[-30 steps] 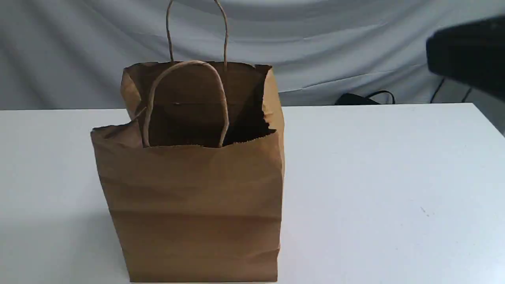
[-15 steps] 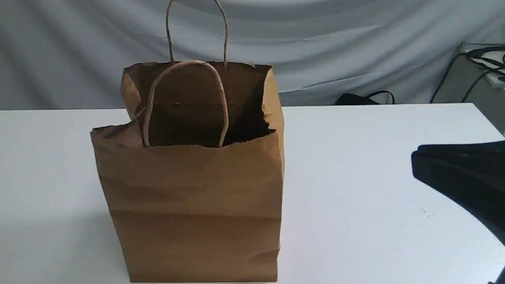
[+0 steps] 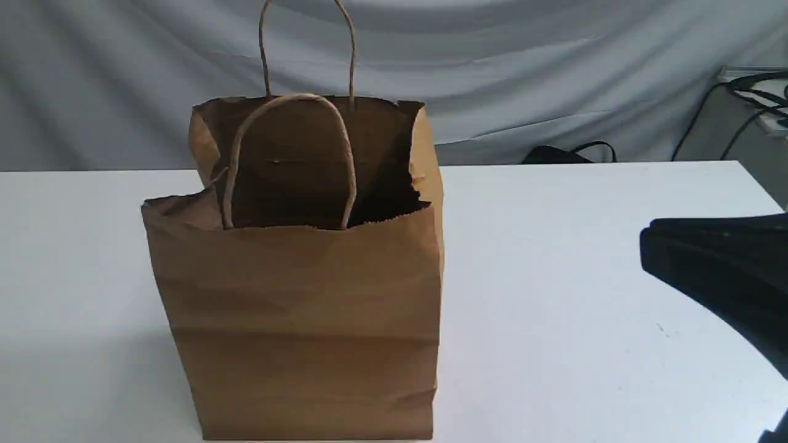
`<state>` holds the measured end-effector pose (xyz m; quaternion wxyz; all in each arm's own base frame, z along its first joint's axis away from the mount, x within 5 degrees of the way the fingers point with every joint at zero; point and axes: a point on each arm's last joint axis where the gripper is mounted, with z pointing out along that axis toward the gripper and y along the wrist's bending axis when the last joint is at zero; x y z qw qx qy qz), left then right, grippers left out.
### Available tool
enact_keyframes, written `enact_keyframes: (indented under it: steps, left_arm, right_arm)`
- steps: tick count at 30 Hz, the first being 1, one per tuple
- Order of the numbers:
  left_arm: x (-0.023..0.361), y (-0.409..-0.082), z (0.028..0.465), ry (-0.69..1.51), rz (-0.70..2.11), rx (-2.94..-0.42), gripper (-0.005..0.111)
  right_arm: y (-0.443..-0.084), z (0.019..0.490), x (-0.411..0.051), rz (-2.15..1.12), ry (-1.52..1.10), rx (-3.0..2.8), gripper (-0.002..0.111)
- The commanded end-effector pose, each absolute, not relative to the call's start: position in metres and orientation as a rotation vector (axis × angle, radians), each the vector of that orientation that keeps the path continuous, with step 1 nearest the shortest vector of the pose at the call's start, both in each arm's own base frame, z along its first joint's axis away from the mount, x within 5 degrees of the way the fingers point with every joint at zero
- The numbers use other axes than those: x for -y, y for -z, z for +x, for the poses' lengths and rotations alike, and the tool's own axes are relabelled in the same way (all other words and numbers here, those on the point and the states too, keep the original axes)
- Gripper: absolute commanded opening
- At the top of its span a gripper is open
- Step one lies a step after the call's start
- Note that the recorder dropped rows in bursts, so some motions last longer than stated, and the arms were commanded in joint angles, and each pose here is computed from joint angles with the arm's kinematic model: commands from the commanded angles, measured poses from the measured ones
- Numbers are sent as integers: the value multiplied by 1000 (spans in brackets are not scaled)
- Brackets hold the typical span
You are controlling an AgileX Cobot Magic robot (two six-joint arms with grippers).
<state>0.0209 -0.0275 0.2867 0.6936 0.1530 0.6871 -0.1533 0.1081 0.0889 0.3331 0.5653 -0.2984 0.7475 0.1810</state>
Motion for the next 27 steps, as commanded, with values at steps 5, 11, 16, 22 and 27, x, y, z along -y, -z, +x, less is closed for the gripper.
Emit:
enact_keyframes:
  steps: [5, 11, 16, 22, 27]
  left_arm:
    - [28, -285, 21, 344, 342, -1535, 0]
    - [28, -285, 21, 344, 342, -1535, 0]
    - [28, -285, 21, 344, 342, -1535, 0]
    - [28, -285, 21, 344, 342, -1535, 0]
    - [28, -285, 21, 344, 342, -1535, 0]
  right_arm:
    - [-334, 107, -89, -690, -439, -1742, 0]
    - [-334, 107, -89, -690, -439, -1742, 0]
    - [-334, 107, -89, -686, -442, -1744, 0]
    - [-334, 107, -89, -686, -442, -1744, 0]
    - [-339, 109, -88, -665, -438, -1692, 0]
